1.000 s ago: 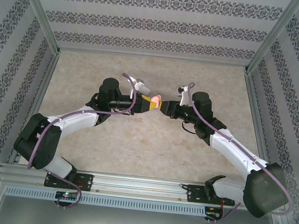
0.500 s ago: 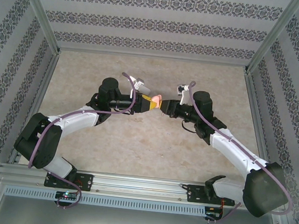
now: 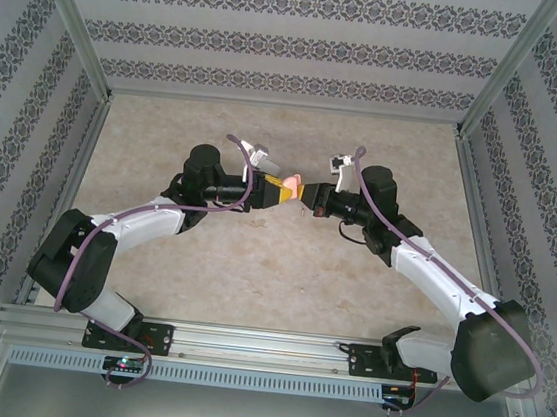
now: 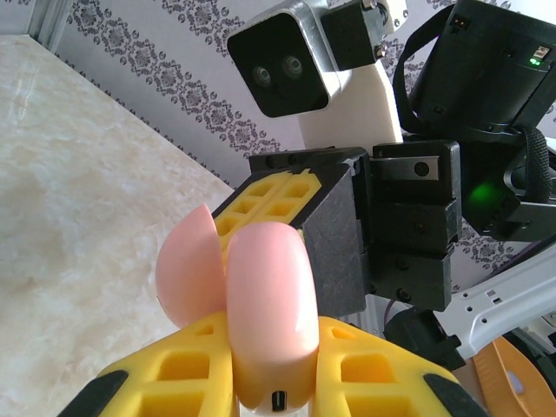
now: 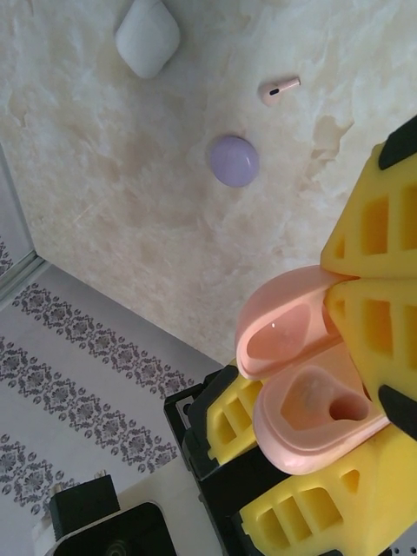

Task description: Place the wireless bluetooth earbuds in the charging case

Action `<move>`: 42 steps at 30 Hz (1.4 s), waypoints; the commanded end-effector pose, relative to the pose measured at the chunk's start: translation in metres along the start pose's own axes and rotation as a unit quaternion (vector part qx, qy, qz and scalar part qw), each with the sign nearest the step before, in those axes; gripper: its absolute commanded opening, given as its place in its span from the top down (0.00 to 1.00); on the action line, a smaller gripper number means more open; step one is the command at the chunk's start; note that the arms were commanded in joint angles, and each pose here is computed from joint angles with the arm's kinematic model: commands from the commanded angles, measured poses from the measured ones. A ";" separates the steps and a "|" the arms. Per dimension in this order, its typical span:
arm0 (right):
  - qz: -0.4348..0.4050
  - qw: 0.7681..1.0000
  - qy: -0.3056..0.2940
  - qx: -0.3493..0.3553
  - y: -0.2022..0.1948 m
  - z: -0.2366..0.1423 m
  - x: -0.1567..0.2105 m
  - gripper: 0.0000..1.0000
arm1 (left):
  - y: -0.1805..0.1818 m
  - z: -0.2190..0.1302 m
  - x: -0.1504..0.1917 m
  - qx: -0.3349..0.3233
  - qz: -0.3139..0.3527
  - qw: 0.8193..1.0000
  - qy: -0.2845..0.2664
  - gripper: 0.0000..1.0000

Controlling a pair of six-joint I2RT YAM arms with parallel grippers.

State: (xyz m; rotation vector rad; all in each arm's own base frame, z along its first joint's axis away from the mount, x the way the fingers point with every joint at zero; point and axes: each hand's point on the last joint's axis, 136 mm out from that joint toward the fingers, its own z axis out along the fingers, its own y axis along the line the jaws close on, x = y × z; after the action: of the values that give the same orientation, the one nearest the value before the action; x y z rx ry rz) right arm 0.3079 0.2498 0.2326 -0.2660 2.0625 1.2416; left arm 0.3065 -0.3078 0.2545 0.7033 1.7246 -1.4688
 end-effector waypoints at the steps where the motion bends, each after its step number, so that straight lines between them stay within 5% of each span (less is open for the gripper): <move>1: -0.024 0.999 -0.038 -0.017 0.015 -0.004 -0.028 1.00 | -0.015 0.005 0.003 0.038 0.008 0.999 0.014 1.00; 5: -0.024 0.999 -0.040 -0.017 0.016 -0.004 -0.030 1.00 | -0.012 0.005 0.002 0.030 0.005 0.999 0.015 1.00; 11: -0.028 0.999 -0.034 0.021 0.003 -0.005 -0.028 1.00 | 0.007 0.000 -0.006 -0.044 0.017 0.999 -0.008 0.53; 20: -0.083 0.991 0.016 0.104 -0.022 -0.011 -0.025 1.00 | 0.001 -0.021 -0.018 -0.103 0.100 0.988 0.055 0.30; 34: -0.212 0.957 0.155 0.123 -0.010 -0.014 -0.006 1.00 | -0.016 -0.030 -0.012 -0.050 0.113 0.972 0.198 0.24; 42: -0.235 0.949 0.177 0.115 0.002 -0.015 0.002 1.00 | -0.019 -0.025 -0.005 -0.008 0.077 0.967 0.243 0.27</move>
State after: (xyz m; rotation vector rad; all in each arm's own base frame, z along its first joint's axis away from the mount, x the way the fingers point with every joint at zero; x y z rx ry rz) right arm 0.3025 0.2390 0.2313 -0.8123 2.2465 0.7206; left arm 0.3054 -0.2902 0.2764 1.1804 1.9479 -1.1616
